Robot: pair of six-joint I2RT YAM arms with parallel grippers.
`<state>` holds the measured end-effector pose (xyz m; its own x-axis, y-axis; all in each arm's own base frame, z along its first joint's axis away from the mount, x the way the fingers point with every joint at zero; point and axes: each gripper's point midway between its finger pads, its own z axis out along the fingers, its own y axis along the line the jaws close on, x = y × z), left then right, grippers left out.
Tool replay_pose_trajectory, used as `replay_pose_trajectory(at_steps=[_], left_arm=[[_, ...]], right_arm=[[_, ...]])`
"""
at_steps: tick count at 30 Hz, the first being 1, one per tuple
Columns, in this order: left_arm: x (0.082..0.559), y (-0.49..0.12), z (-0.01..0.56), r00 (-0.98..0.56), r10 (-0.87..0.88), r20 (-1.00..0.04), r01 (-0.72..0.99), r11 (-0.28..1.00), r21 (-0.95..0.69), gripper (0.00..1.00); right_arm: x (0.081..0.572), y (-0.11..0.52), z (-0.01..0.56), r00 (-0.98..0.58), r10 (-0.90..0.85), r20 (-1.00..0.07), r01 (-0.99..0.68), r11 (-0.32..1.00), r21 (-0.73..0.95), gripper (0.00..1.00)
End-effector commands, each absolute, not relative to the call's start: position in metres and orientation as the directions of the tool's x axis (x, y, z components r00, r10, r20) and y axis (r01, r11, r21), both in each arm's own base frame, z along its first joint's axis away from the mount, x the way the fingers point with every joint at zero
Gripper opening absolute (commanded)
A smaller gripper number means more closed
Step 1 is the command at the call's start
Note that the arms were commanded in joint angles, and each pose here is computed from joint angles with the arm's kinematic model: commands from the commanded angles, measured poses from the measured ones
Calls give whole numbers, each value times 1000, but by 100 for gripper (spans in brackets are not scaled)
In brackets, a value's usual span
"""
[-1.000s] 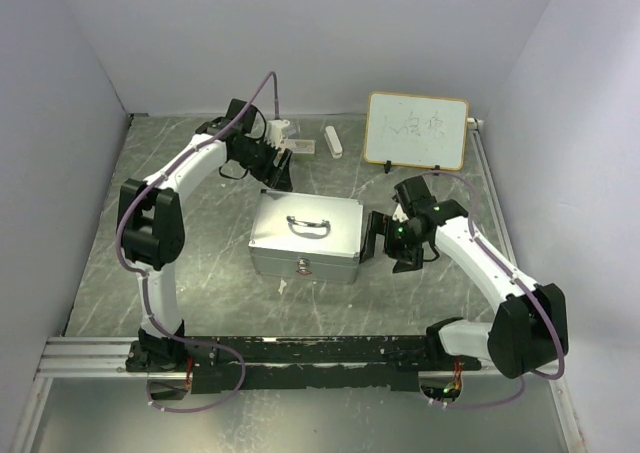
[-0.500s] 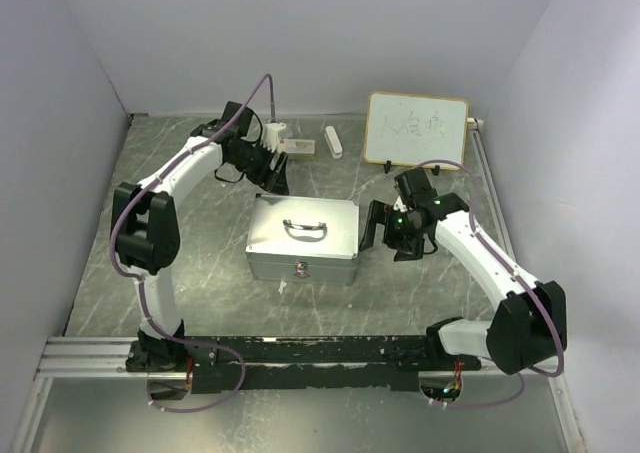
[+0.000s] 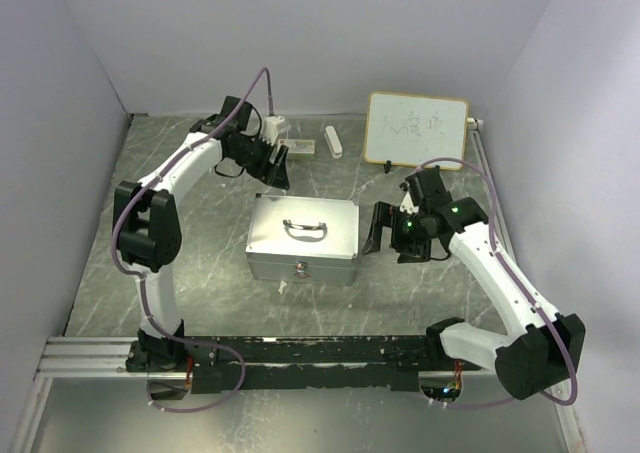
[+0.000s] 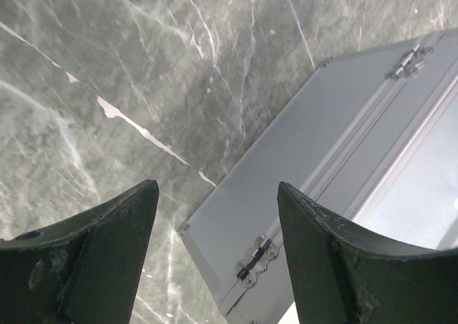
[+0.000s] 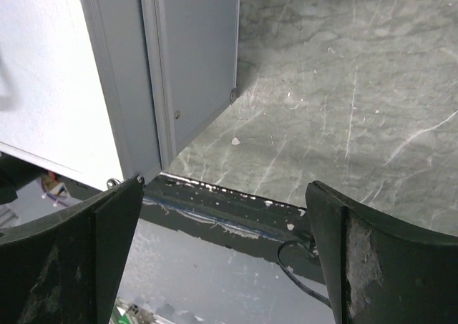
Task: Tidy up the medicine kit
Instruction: Move the medicine box to the center of the board.
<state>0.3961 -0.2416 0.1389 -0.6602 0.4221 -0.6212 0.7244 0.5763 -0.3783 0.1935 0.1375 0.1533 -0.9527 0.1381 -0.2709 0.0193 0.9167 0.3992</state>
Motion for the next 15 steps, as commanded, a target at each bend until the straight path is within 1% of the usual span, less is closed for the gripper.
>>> replay_pose_trajectory(at_steps=[1,7,15], left_arm=[[419,-247,145,-662,375,-649,704,609,-366,79],[422,-246,136,-681,364,-635,684,626,-374,79],[421,-244,130,-684,379,-623,683,631,-367,78]], right_arm=[[180,140,156,-964,91,-249,-19,913,409,100],[171,143,165,-969,45,-242,-65,902,426,100],[155,169,162,-977,-20,-211,-127,850,510,100]])
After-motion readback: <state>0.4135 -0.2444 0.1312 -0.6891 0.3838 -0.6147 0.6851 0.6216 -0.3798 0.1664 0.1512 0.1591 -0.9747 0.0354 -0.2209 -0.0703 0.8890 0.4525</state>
